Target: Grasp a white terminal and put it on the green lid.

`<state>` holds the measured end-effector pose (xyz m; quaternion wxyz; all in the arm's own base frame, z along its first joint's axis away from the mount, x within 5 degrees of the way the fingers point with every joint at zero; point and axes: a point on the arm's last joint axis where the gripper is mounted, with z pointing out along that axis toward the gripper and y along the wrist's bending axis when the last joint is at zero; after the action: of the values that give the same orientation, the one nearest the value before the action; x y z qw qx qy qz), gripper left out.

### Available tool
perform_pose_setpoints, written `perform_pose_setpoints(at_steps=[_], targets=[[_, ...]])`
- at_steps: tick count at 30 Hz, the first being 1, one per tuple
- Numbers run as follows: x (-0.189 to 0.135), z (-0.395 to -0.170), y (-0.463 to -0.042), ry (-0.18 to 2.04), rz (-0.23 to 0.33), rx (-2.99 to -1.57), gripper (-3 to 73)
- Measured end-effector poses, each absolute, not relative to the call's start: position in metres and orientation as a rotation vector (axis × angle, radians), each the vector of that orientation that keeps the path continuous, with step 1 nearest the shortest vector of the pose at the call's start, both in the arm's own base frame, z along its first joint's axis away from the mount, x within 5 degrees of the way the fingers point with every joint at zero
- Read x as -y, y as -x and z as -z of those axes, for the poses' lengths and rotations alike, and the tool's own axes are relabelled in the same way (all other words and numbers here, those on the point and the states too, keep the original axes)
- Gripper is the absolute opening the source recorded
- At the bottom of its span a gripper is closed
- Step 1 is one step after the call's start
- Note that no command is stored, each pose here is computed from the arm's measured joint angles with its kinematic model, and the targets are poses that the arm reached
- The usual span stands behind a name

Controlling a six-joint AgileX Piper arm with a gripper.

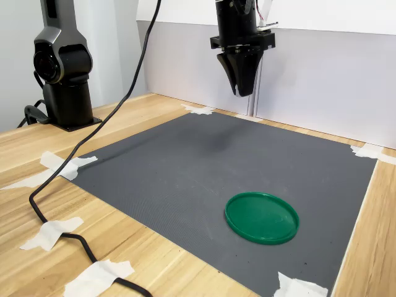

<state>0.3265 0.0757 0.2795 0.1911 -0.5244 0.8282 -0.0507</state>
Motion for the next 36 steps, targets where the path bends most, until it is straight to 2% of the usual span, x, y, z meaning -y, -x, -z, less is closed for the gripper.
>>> perform_pose_setpoints(at_steps=[6, 9, 12, 22, 36], targets=[[-0.011, -0.282, -0.343, 1.259, 0.232, -2.371, 8.7], [0.013, -0.276, -0.35, 1.154, 0.25, -2.401, 8.7], [0.028, -0.267, -0.357, 1.1, 0.245, -2.439, 8.7], [0.038, -0.254, -0.399, 0.817, 0.182, -2.545, 8.7], [0.043, -0.207, -0.427, 0.89, 0.163, -2.635, 8.7]])
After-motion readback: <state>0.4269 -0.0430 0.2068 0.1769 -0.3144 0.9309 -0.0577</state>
